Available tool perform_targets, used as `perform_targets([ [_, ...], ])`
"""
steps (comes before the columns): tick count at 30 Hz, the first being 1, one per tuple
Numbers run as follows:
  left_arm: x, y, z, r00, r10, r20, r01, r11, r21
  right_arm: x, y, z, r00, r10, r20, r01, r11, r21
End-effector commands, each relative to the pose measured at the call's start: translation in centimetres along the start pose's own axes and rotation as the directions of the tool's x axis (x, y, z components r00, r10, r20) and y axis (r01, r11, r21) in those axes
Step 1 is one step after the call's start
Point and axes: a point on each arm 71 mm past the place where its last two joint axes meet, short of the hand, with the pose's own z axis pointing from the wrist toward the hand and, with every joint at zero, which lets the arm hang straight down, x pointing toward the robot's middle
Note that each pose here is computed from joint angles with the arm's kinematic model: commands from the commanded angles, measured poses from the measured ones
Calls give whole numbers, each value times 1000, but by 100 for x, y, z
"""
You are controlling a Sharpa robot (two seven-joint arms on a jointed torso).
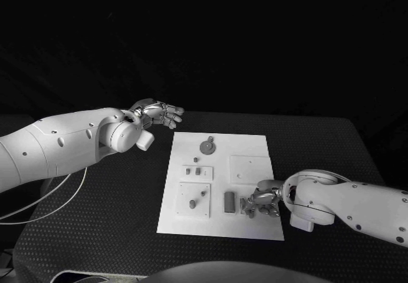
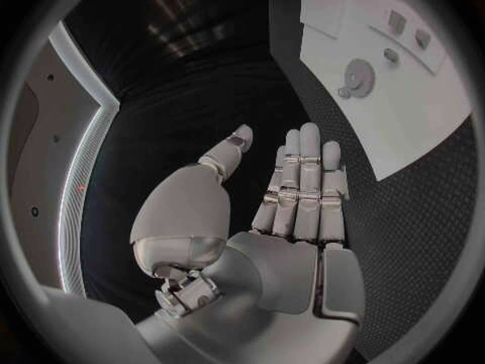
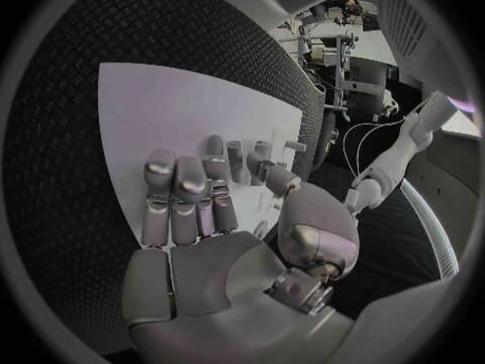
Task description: Assemble the parts on the task board
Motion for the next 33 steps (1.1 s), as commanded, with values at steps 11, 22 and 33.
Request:
perform_targets([
  [11,11,-17,3,1000,3,-15,-3,1000,8,39,10,-30,1000,-16,-22,16,1000,-18],
  [22,11,-13,4,1000,5,-16,-5,1000,4,39,17,-76,1000,-4,-27,3,999,-36],
  [33,13,-12,6,1000,6,-18,-6,1000,4,44,84,-74,1000,-1,-21,0,998,-63],
])
